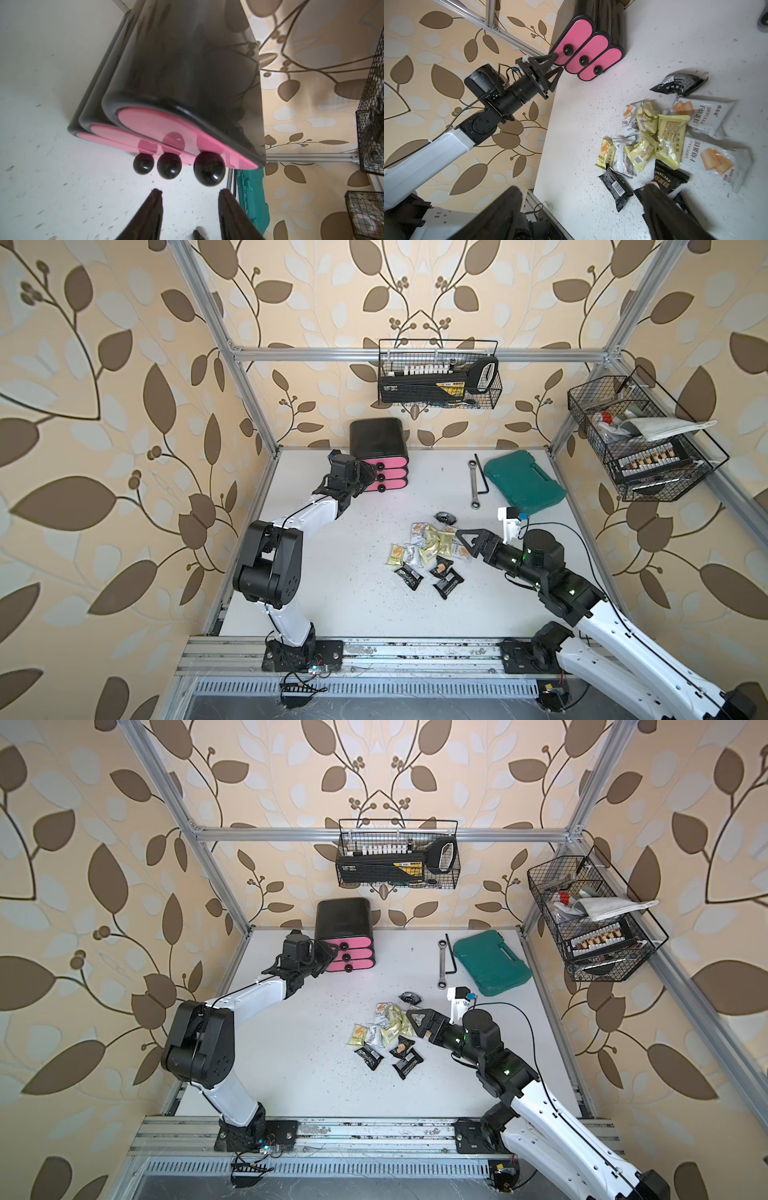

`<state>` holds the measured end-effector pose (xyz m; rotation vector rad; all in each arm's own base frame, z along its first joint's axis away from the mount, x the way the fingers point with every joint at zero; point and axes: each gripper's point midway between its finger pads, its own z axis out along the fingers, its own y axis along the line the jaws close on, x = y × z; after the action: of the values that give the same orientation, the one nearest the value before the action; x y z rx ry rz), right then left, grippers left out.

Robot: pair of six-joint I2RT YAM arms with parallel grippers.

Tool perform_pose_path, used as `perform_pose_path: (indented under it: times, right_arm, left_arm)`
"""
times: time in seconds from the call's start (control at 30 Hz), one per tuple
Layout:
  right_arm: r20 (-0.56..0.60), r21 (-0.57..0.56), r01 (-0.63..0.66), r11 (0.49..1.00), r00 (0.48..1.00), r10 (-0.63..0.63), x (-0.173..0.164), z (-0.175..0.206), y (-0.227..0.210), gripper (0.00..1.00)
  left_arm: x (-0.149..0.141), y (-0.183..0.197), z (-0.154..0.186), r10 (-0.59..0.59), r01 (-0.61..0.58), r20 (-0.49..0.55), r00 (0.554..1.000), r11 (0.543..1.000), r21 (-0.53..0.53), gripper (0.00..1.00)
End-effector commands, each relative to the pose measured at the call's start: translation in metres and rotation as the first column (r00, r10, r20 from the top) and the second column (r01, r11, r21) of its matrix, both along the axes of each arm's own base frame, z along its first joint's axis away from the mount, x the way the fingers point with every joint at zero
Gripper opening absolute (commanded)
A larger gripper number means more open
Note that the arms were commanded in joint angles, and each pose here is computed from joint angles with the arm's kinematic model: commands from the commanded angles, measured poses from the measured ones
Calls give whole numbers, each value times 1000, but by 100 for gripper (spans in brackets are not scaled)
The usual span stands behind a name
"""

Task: Place the cookies into the drawer by color
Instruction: Open the drawer in the storage box.

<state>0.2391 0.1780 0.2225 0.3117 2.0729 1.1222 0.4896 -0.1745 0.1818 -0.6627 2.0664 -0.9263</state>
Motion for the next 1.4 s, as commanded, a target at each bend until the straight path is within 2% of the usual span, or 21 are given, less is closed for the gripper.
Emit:
perform_pose_path:
  times: [0.0, 0.37, 0.6, 0.7, 0.8, 0.97, 1.13, 1.37]
  right_arm:
    - [-18, -16, 44, 999, 999, -44, 0, -7, -7, 93]
    - [-19, -32, 43, 999, 999, -43, -1, -4, -9, 94]
    - [-10, -29, 68, 997, 998, -68, -2, -4, -14, 94]
    - [-14, -31, 68, 997, 998, -68, -2, -4, -14, 94]
    - [-16, -29, 67, 997, 998, -67, -3, -4, -14, 94]
    - [-18, -30, 67, 997, 998, -67, -5, -3, -15, 94]
    - [-18, -31, 79, 996, 997, -79, -6, -4, -19, 94]
    - [-19, -36, 95, 995, 995, -96, -6, -7, -22, 94]
  left_arm:
    - [16, -4, 20, -10, 12, 49, 999, 999, -37, 49]
    - [33, -18, 5, -43, 48, 51, 998, 994, -96, 52]
    - [37, -24, 2, -75, 81, 65, 995, 993, -89, 69]
    - [37, -29, -2, -94, 99, 54, 994, 991, -91, 69]
    - [37, -27, -7, -78, 80, 28, 997, 994, -78, 58]
    - [36, -19, -11, -40, 39, -19, 999, 998, -46, 34]
    - [28, -20, -9, -55, 53, -39, 998, 997, -47, 17]
    - [-11, -27, -7, -102, 100, -41, 994, 994, -52, 11]
